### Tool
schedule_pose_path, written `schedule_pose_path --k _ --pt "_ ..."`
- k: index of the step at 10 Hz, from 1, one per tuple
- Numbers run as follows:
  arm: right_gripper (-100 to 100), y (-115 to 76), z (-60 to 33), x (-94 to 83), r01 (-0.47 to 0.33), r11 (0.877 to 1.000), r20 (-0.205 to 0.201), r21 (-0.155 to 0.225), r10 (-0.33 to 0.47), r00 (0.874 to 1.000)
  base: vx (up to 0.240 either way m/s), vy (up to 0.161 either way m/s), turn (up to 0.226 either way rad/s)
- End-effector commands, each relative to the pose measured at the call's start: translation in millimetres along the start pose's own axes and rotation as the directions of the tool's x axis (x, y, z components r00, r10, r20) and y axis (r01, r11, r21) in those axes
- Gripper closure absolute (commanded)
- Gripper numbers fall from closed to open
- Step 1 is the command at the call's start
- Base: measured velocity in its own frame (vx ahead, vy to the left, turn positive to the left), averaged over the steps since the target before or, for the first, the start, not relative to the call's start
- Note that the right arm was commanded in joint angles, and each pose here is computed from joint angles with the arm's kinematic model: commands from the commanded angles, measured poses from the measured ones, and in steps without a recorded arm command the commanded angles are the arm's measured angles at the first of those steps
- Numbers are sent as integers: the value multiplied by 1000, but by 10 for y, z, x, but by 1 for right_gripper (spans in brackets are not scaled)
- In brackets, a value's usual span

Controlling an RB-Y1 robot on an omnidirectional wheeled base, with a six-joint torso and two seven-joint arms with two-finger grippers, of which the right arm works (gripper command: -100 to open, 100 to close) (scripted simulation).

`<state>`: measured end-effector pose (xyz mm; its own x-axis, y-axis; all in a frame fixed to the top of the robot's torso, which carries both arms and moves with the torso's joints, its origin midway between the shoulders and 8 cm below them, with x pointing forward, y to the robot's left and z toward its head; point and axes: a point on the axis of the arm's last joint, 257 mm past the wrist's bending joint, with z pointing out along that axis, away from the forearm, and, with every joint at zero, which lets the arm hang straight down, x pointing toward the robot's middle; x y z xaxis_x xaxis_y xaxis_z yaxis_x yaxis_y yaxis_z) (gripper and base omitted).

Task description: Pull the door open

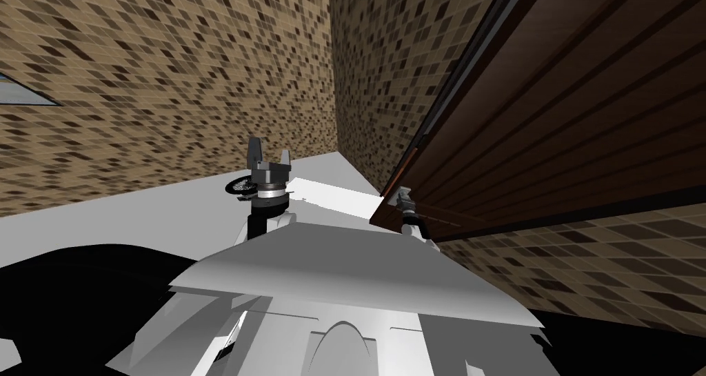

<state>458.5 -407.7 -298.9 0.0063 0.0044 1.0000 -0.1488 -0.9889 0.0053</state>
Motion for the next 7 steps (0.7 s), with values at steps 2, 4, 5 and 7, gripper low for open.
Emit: schedule_pose_path --k 2,4,5,7 --pt "100 -36 -58 19 -3 1000 -4 26 3 1000 -193 -70 118" --pt "100 -51 -98 24 -4 999 -5 42 4 1000 -203 -61 115" --pt "100 -59 -120 27 -5 999 -6 51 5 1000 -217 -64 131" --pt "100 -73 -151 -11 -4 998 3 61 3 1000 -126 -25 75"
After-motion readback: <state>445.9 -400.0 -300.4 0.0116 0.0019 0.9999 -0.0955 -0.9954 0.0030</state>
